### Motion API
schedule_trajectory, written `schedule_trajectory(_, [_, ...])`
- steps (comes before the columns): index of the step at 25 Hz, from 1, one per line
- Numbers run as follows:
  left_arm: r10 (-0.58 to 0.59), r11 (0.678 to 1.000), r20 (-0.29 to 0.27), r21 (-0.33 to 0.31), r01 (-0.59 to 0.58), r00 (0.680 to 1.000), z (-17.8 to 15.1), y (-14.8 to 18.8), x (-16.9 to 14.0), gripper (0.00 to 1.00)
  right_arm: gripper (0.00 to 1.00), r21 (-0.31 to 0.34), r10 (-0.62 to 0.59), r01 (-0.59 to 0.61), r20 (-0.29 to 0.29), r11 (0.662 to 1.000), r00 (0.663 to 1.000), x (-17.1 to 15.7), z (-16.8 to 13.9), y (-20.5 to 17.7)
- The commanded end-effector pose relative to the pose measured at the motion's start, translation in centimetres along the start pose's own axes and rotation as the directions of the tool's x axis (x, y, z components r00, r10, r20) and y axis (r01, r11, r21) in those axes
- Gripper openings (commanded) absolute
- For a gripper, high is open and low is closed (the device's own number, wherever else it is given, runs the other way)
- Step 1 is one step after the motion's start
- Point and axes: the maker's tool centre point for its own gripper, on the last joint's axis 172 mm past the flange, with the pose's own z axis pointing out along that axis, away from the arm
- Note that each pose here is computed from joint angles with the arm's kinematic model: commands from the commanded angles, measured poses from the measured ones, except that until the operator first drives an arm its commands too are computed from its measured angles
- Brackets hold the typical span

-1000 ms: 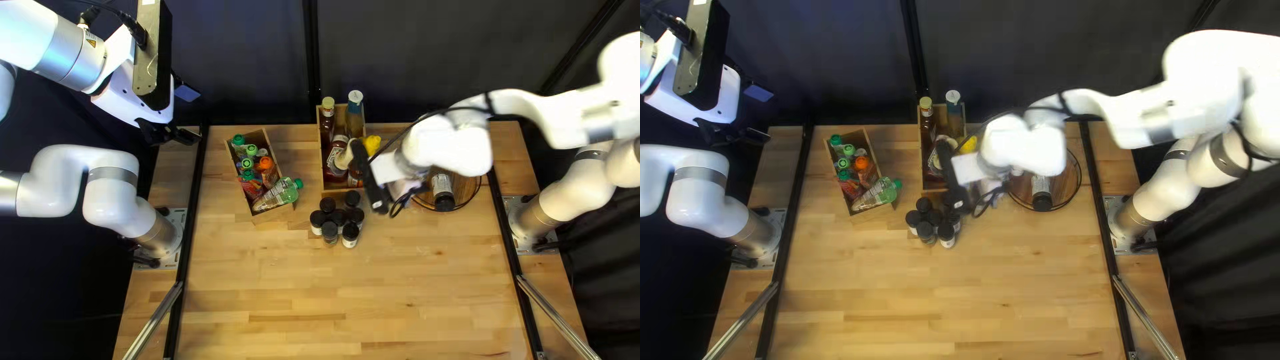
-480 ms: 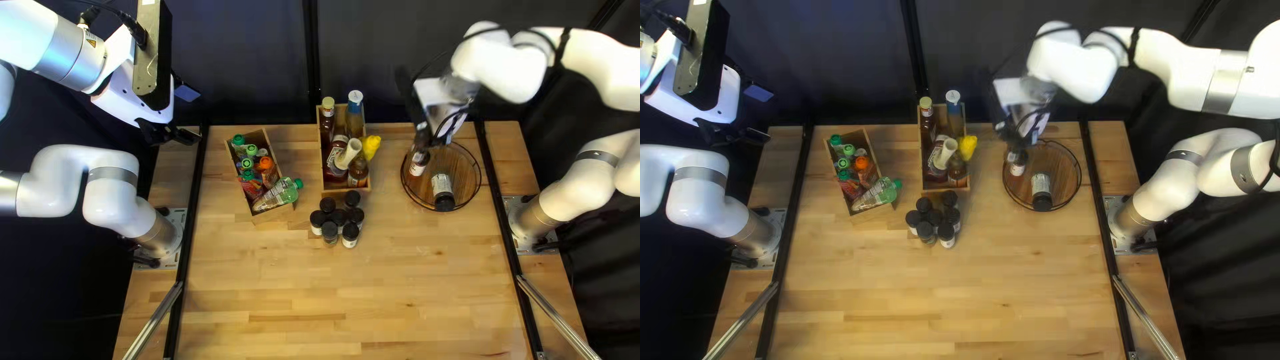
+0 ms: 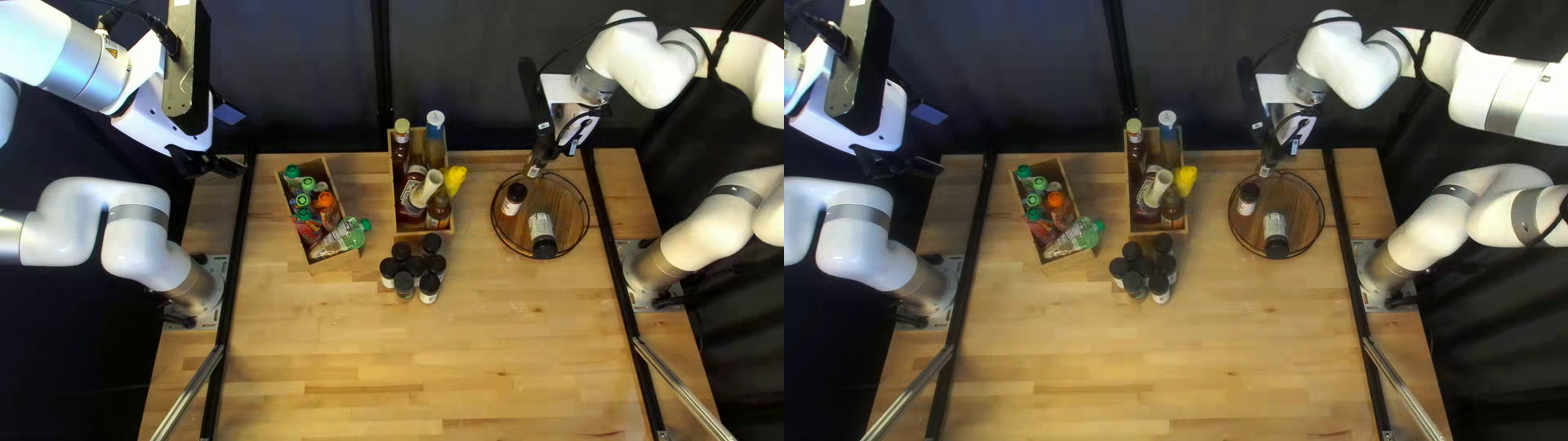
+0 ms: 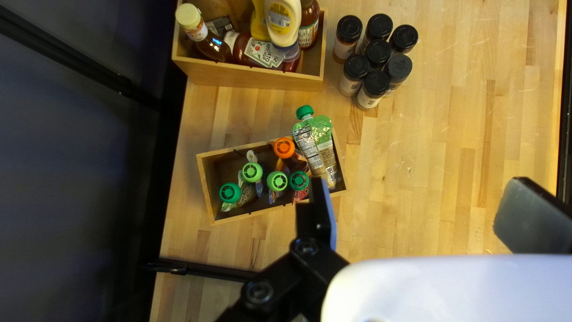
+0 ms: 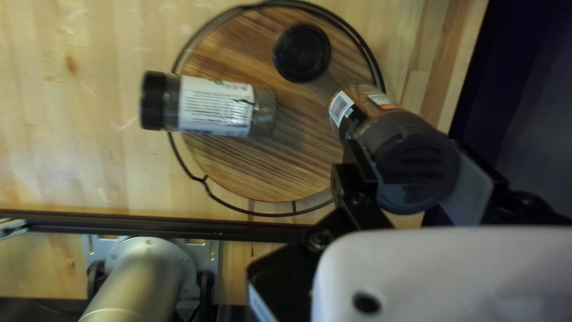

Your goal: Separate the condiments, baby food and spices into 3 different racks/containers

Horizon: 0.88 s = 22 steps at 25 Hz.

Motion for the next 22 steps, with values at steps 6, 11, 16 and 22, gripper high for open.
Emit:
schedule_trajectory(6, [0.000,1.000,0.000,0.000,0.000,1.000,0.0,0.0,0.0,1.00,0.00,-0.021,0.026,-0.025,0.029,0.999,0.999,-0.5,3.4,0.4])
schedule_trajectory(11, [0.000,1.000,0.000,0.000,0.000,1.000,0.0,0.0,0.0,1.00,0.00,-0.027,0.026,-0.025,0.044,0.999,0.999,-0.4,4.7,-0.4])
schedule_trajectory(16, [0.000,1.000,0.000,0.000,0.000,1.000,0.0,0.0,0.0,1.00,0.00,-0.021,0.022,-0.021,0.054,1.000,0.998,-0.7,6.0,-1.0])
schedule_trajectory(22, [0.000,1.000,0.000,0.000,0.000,1.000,0.0,0.0,0.0,1.00,0.00,-0.013,0.020,-0.020,0.057,1.000,0.998,-0.8,6.9,-0.9])
